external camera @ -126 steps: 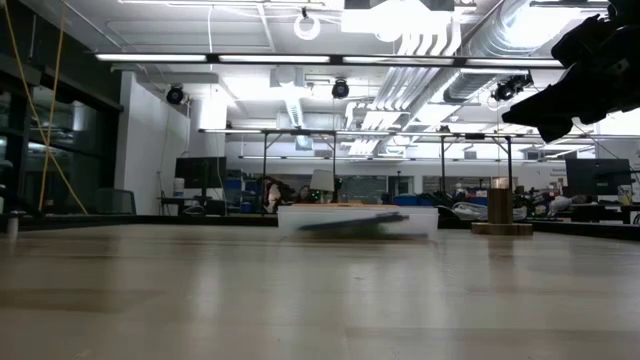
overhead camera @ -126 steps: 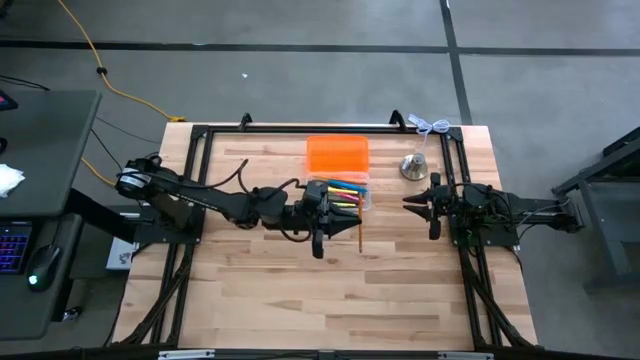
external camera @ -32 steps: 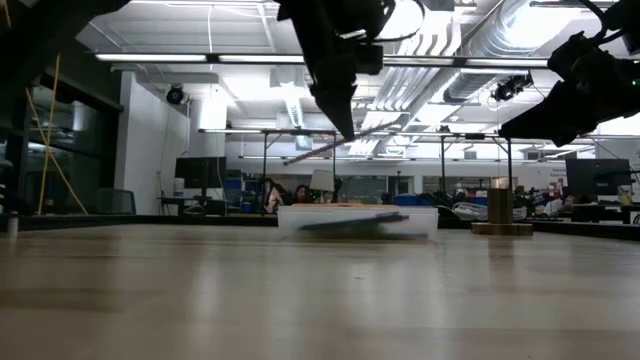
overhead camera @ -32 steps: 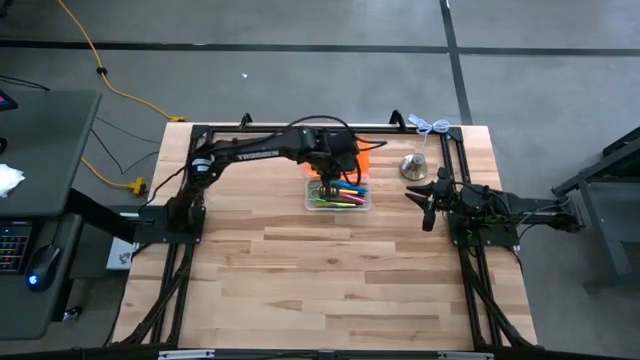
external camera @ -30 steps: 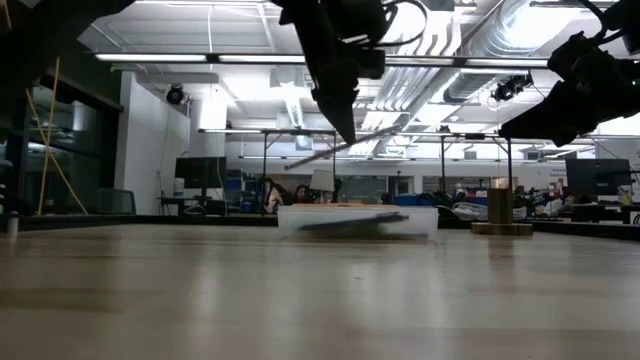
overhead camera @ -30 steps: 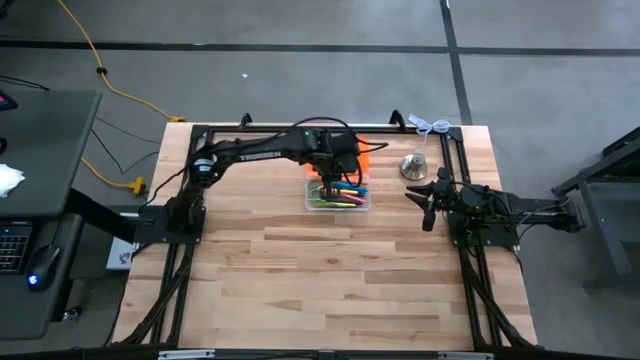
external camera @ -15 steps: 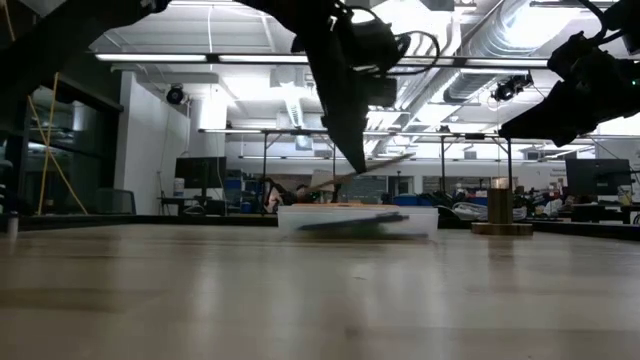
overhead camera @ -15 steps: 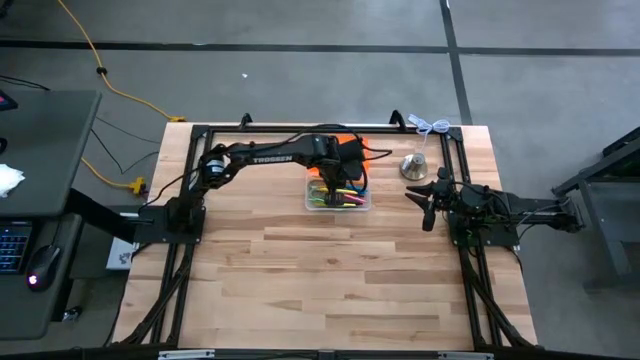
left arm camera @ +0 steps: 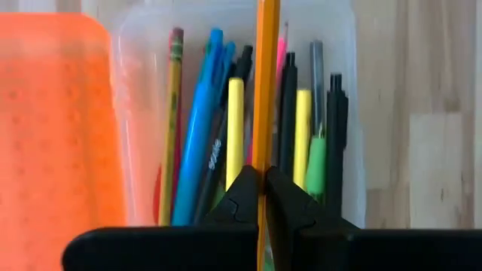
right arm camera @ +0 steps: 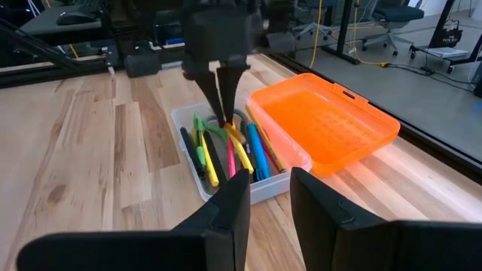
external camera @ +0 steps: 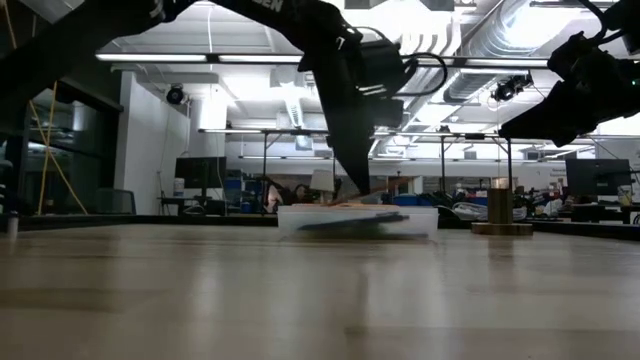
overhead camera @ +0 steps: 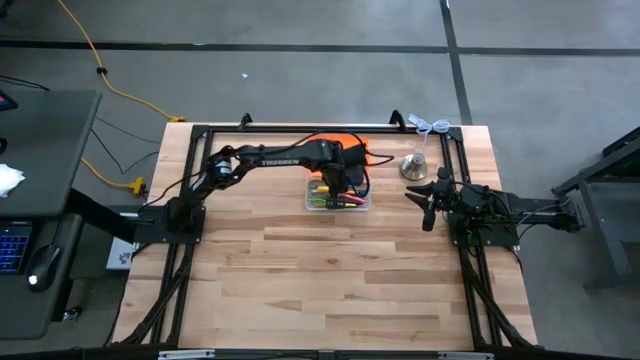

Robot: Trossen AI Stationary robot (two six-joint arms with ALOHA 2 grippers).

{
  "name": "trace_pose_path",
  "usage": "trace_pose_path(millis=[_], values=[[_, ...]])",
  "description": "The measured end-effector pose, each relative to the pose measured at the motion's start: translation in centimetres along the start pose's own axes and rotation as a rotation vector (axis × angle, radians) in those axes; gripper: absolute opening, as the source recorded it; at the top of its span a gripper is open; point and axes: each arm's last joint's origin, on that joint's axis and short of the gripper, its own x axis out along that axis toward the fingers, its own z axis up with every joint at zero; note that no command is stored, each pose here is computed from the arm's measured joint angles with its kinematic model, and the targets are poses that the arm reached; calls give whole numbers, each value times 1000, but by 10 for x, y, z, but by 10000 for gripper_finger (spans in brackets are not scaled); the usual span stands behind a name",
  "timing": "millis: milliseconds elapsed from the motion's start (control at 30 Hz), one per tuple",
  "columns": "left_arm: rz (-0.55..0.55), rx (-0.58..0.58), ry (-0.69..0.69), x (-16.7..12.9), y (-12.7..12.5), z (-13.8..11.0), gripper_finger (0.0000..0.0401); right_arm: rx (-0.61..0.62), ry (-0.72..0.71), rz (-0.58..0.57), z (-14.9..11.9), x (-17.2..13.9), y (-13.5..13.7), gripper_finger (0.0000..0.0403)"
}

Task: Pick & place school supplies into a supply box
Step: Put the orange pencil into the supply box

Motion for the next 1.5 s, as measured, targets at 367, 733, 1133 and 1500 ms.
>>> trace_pose_path(millis=[367, 733, 1133, 1500], values=[[-30, 12, 92, 26, -1, -8, 37, 0, 0, 1, 0, 0, 0, 74], [-26, 12, 102, 33, -1, -8, 37, 0, 0, 1, 0, 0, 0, 74], [-17, 12, 85, 33, 0, -7, 38, 0, 0, 0, 0, 0, 0, 74], [-17, 9, 85, 33, 0, -7, 124, 0, 0, 4, 0, 0, 0, 74]])
